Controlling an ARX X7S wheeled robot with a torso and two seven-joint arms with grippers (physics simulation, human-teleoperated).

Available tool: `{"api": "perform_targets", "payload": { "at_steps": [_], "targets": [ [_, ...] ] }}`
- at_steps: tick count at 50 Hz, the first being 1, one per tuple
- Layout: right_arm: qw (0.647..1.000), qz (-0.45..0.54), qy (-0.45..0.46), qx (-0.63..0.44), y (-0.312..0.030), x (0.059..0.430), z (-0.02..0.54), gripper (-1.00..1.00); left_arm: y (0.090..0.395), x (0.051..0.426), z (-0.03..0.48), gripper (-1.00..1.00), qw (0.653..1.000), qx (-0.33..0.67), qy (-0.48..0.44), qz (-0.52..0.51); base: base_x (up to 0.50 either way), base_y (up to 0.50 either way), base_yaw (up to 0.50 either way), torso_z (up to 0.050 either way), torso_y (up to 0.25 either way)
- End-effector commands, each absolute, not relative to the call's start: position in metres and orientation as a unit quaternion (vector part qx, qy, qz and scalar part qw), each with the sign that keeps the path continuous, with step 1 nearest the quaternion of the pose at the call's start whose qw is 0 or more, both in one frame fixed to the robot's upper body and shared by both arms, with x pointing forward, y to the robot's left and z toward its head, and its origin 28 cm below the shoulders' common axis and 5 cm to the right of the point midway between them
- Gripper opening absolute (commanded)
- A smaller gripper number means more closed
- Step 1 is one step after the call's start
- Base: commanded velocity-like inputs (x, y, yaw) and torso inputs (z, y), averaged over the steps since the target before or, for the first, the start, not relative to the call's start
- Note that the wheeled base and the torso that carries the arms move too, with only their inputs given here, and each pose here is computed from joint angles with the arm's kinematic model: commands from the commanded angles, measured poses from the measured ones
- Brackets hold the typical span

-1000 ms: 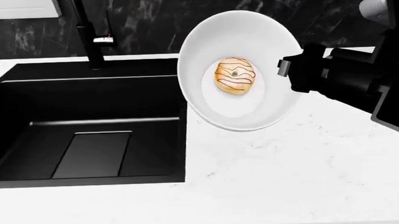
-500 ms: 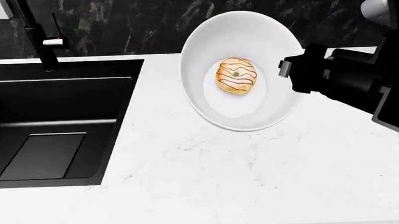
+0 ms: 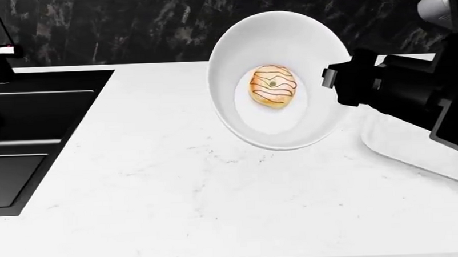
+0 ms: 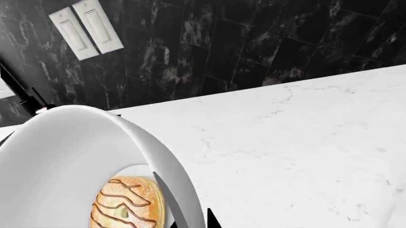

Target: Pick up the bowl with donut and place it on the tray. Pick up the cupcake and place it on the tray.

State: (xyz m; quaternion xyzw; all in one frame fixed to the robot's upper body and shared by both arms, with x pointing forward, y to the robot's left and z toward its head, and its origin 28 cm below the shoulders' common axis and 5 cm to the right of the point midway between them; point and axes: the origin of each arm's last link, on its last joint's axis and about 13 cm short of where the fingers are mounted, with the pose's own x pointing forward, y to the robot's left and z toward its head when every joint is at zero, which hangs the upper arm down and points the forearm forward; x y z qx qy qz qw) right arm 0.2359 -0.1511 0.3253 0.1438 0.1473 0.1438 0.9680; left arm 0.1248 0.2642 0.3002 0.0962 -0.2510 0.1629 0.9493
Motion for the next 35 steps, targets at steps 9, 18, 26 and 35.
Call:
{"api": "perform_targets", "payload": {
  "at_steps": [9,18,26,35],
  "targets": [
    [0.971,0.139,0.131,0.146,-0.153,0.2359,0.3284,-1.0,0.2645,0.1245,0.2988,1.0,0.949,0.096,-0.25,0.164,0.0,-0.5,0.0,0.0,0.001],
    [0.971,0.139,0.128,0.145,-0.1525,0.2356,0.3297,-1.0,0.2645,0.1246,0.2985,1.0,0.949,0.096,-0.251,0.163,0.0,-0.5,0.0,0.0,0.0],
    [0.972,0.14,0.124,0.145,-0.1519,0.2355,0.3323,-1.0,0.2652,0.1244,0.2979,1.0,0.949,0.095,-0.25,0.164,0.0,-0.5,0.0,0.0,0.001],
    [0.97,0.143,0.117,0.158,-0.1477,0.2422,0.3345,-1.0,0.2654,0.1247,0.2966,1.0,0.95,0.092,-0.249,0.164,0.0,-0.5,0.0,0.001,0.0]
  ]
}}
